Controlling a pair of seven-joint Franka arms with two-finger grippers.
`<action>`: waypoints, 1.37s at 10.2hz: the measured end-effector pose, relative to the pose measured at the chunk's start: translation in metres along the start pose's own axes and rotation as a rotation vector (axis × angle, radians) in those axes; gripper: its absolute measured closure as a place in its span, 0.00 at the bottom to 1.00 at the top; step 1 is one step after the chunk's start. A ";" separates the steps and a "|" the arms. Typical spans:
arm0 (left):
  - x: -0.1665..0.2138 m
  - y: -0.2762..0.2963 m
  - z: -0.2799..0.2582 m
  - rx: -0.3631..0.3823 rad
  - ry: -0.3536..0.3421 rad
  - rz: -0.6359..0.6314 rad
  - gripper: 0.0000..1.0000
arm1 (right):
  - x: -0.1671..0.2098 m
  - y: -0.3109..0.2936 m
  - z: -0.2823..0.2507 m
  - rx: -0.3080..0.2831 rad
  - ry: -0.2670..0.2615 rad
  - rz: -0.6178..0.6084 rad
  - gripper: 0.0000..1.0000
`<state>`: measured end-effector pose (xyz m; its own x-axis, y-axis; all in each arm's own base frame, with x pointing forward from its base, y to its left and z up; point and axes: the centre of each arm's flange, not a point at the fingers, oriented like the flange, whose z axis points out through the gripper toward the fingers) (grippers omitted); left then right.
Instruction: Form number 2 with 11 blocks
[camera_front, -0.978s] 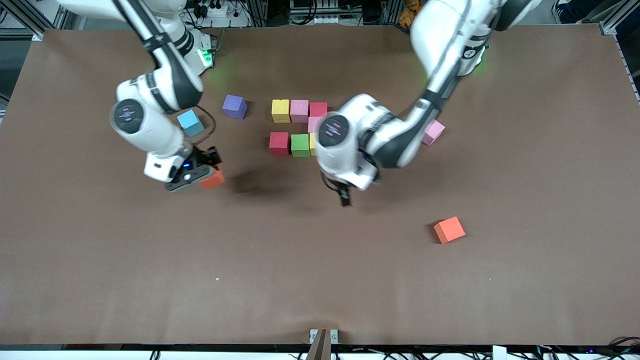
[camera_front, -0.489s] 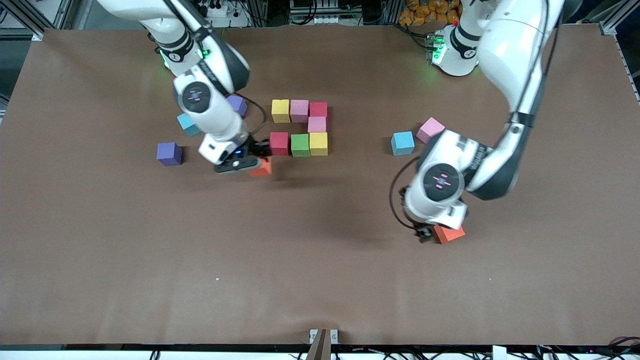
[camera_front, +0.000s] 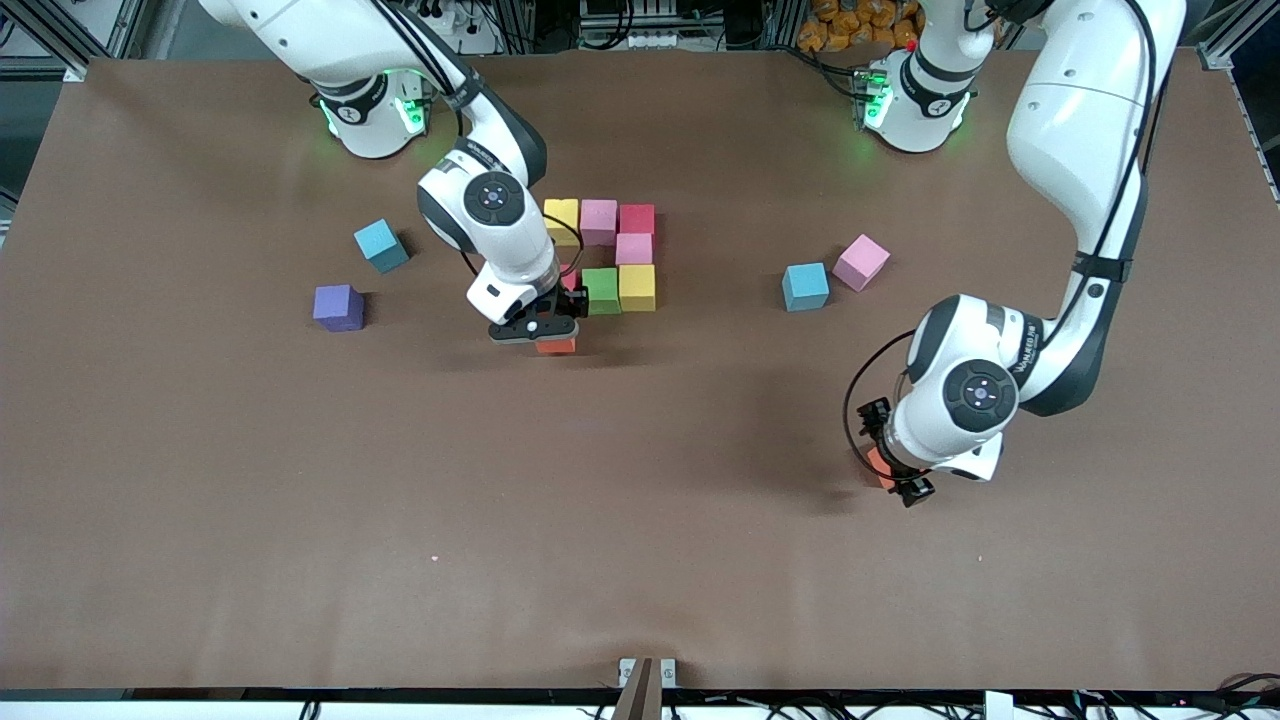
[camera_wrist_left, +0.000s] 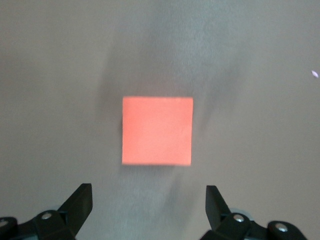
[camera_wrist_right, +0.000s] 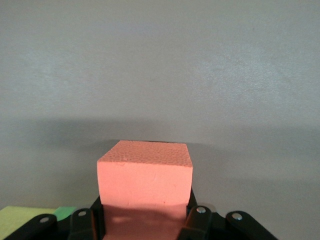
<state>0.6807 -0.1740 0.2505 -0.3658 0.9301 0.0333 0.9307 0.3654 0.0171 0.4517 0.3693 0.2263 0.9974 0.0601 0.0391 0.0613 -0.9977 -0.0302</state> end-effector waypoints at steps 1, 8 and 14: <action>0.009 0.003 0.006 0.004 0.001 -0.003 0.00 | 0.001 0.001 0.002 -0.001 -0.001 0.001 0.42; 0.023 0.000 0.042 0.031 0.002 -0.009 0.00 | -0.013 0.003 0.024 0.017 -0.015 0.006 0.42; 0.034 0.006 0.055 0.037 -0.002 -0.020 0.00 | -0.015 0.004 0.026 0.014 -0.020 0.010 0.42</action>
<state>0.6739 -0.1384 0.1963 -0.3841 0.9228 0.0310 0.9228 0.3847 -0.0192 0.4382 0.3652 0.1995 0.9985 0.0511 0.0187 0.0519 -0.9977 -0.0441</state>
